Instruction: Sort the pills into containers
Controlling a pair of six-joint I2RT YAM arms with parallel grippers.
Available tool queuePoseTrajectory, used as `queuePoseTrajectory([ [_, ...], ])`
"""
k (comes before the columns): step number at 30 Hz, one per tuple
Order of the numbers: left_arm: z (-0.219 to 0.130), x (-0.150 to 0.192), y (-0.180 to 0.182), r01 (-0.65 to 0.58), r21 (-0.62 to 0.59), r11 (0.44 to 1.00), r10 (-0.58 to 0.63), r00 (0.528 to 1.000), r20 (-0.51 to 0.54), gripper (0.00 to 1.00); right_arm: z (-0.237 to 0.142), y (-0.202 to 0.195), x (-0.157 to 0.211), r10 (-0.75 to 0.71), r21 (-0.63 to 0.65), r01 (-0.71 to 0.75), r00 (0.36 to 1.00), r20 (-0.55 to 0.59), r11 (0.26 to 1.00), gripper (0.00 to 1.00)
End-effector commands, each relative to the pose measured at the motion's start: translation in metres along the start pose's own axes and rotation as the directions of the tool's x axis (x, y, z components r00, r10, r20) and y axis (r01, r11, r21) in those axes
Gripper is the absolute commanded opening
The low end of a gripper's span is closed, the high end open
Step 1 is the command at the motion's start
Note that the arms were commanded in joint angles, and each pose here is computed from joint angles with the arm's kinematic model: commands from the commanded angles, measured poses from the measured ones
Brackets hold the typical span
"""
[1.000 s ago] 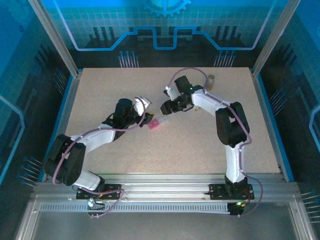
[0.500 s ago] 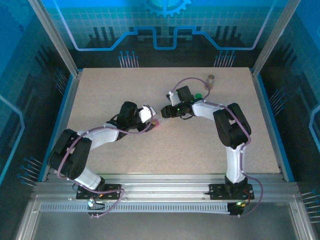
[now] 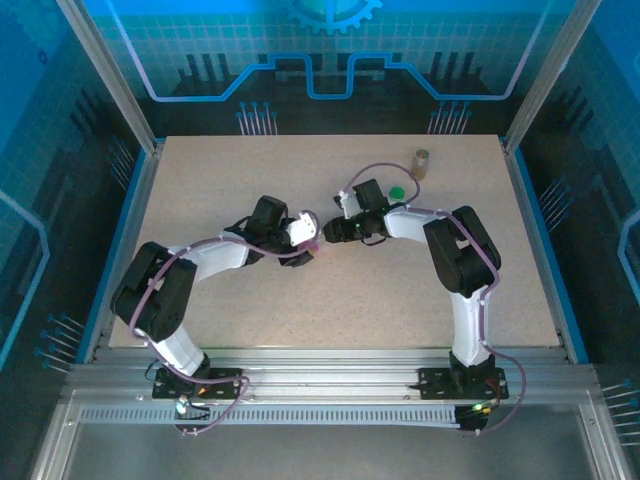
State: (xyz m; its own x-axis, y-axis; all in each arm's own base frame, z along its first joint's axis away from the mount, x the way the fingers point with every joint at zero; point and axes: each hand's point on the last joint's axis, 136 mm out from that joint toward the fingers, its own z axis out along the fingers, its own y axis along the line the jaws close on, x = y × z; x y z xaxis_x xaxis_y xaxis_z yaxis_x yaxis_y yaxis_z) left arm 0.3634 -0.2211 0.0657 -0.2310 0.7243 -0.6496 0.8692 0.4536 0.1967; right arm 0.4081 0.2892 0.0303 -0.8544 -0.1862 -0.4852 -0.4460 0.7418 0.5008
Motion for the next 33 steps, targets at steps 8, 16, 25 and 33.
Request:
queuePoseTrajectory([
  [8,0.018,0.004,0.001,-0.079,0.047,0.996,0.085,0.989,-0.124,0.64,0.004,0.002,0.019,-0.014,0.001,0.014,1.000,-0.024,1.000,0.45],
  [16,0.032,0.006,0.010,-0.045,0.039,0.998,0.051,0.985,-0.167,0.61,0.008,0.000,0.023,-0.015,-0.006,0.015,0.999,-0.038,1.000,0.44],
  [25,0.035,0.002,0.012,-0.029,0.030,0.999,0.034,0.979,-0.200,0.55,0.011,-0.007,0.028,-0.011,0.024,0.012,0.999,-0.050,1.000,0.44],
  [33,0.029,-0.004,0.007,-0.013,0.079,0.997,0.030,0.976,-0.216,0.39,0.013,-0.014,0.036,-0.015,0.049,0.018,0.997,-0.071,0.999,0.43],
])
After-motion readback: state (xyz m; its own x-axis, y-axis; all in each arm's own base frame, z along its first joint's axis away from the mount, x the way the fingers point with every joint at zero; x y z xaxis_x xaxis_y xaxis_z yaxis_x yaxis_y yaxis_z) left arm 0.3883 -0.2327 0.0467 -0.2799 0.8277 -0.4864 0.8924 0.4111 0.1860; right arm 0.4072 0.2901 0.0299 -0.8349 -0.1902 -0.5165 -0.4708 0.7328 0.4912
